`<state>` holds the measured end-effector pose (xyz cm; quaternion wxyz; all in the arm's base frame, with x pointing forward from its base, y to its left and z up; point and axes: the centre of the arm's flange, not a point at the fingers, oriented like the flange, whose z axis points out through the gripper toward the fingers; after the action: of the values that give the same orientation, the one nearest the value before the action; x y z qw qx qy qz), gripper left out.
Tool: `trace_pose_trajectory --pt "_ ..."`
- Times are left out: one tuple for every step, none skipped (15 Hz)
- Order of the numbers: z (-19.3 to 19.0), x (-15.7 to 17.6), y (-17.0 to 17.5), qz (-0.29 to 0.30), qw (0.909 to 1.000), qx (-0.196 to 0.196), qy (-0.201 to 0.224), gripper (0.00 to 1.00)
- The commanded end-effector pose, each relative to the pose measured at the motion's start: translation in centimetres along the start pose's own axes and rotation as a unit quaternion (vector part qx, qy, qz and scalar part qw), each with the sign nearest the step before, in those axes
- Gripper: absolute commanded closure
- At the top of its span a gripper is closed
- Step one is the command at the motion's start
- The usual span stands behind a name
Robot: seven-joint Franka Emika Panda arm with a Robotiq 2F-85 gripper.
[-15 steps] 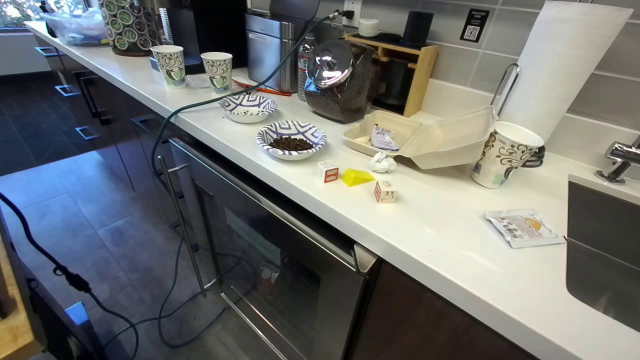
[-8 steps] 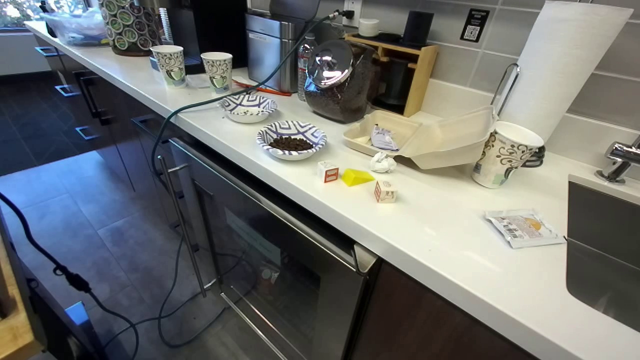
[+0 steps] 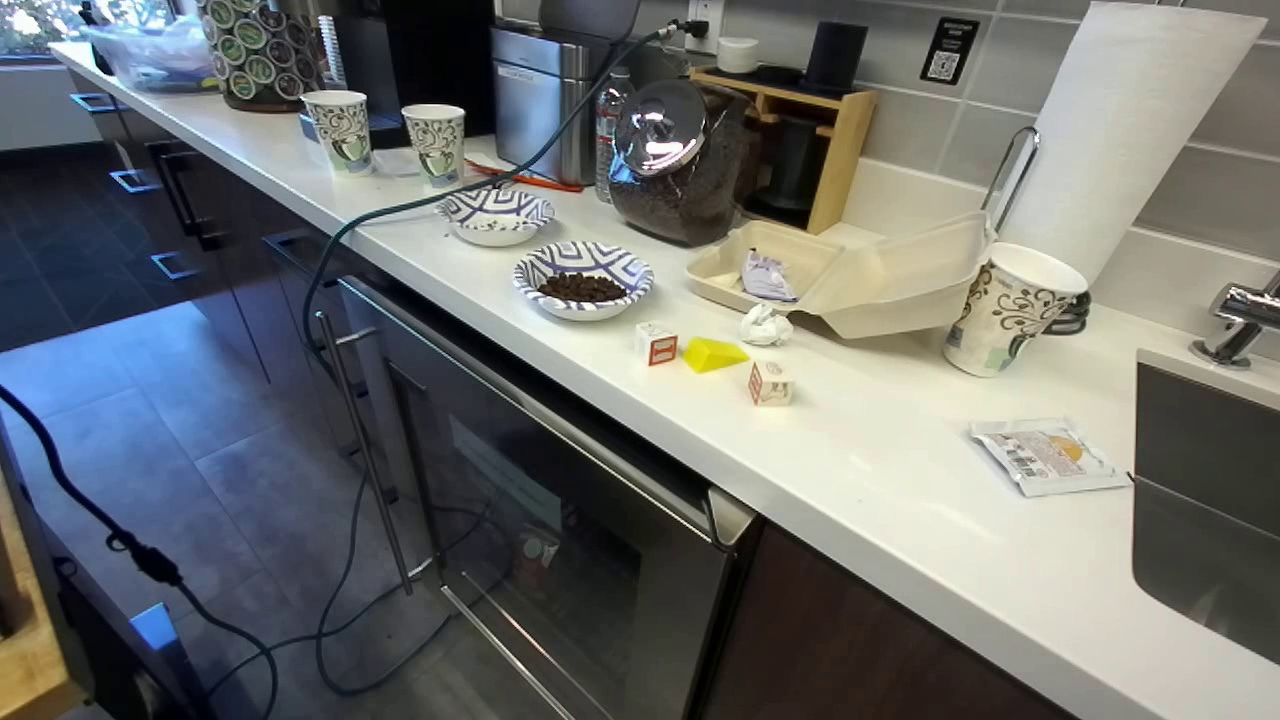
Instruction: Close the coffeemaker.
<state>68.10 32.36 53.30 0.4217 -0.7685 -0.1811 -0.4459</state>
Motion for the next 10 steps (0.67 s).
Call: trace_pose_trajectory --pt "-0.8 1.6 -1.4 0.056 0.9975 0.031 -0.030 0.00" --pt "-1.2 1.8 -1.3 0.070 0.9963 0.035 -0.035 0.00" --pt "-1.4 2.1 -1.3 0.082 0.9949 0.040 -0.041 0.00" --pt "-1.6 2.3 -1.3 0.092 0.9937 0.043 -0.047 0.00" --pt "-1.9 2.4 -1.3 0.101 0.9922 0.045 -0.056 0.00" --pt "-2.2 2.6 -1.4 0.111 0.9906 0.050 -0.064 0.00" --pt "-2.4 2.7 -1.6 0.119 0.9888 0.054 -0.072 0.00" --pt "-2.7 2.7 -1.8 0.127 0.9869 0.058 -0.081 0.00" --pt "-2.9 2.7 -2.1 0.132 0.9853 0.060 -0.090 0.00" --pt "-3.1 2.4 -2.5 0.137 0.9833 0.062 -0.102 0.00"
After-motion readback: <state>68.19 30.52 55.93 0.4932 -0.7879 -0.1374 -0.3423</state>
